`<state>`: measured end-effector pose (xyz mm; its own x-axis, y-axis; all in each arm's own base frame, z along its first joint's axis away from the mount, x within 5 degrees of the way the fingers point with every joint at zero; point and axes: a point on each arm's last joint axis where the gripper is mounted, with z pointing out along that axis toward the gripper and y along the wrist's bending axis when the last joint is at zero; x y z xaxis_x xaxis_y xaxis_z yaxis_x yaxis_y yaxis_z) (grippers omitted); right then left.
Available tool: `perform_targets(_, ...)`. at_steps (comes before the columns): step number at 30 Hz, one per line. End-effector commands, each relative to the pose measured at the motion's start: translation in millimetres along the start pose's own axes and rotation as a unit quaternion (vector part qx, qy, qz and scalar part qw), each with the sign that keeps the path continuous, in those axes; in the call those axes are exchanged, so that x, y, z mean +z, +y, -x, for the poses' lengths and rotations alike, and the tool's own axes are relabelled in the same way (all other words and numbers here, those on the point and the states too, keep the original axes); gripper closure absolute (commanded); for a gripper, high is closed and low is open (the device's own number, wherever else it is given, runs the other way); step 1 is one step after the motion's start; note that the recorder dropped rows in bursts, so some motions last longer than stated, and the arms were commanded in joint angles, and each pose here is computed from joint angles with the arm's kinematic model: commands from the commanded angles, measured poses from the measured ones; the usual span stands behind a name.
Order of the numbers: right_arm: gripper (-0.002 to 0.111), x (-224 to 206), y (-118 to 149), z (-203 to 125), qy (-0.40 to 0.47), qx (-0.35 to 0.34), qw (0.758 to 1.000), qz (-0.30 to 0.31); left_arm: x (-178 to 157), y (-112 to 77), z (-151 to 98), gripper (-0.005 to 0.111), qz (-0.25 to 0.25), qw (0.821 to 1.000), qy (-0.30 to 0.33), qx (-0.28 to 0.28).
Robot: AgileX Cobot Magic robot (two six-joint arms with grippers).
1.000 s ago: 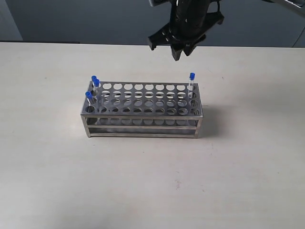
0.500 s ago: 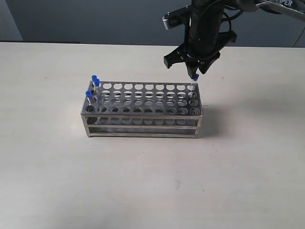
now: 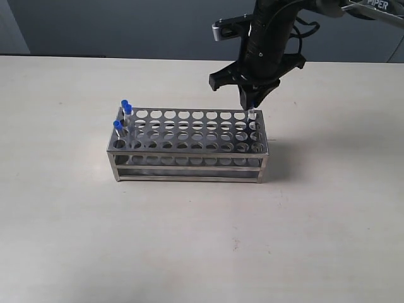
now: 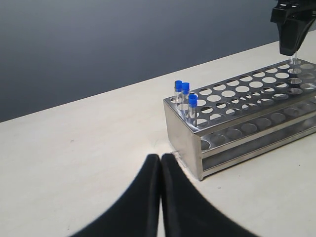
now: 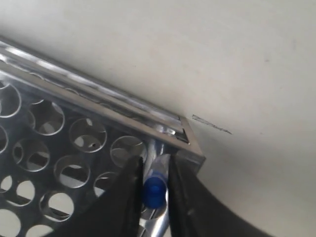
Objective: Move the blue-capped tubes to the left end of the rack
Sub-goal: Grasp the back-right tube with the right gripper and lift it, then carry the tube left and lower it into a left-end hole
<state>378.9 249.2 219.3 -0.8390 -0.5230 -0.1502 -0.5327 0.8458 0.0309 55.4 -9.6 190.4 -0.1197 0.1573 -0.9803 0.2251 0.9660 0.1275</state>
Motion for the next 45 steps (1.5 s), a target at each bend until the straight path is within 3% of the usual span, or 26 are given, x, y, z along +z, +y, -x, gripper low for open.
perform_targets(1, 0.109, 0, -3, 0, -0.002, -0.001, 1.000, -0.001, -1, -0.4, 2, 0.106, -0.005, 1.000, -0.008, -0.003)
perform_targets(19, 0.109, -88, 4, -14, -0.098, -0.021, 0.995, -0.015, -1, -0.4, 2, 0.106, -0.005, 1.000, -0.008, -0.003)
perform_targets(29, 0.109, -108, 62, -25, -0.120, -0.111, 0.987, 0.004, -1, -0.4, 2, 0.106, -0.005, 1.000, -0.008, -0.003)
perform_targets(36, 0.109, -97, 118, -31, -0.123, -0.205, 0.968, 0.077, -1, -0.4, 2, 0.106, -0.005, 1.000, -0.008, -0.003)
perform_targets(45, 0.109, -78, 168, -23, -0.126, -0.271, 0.950, 0.092, -1, -0.4, 2, 0.106, -0.005, 1.000, -0.008, -0.003)
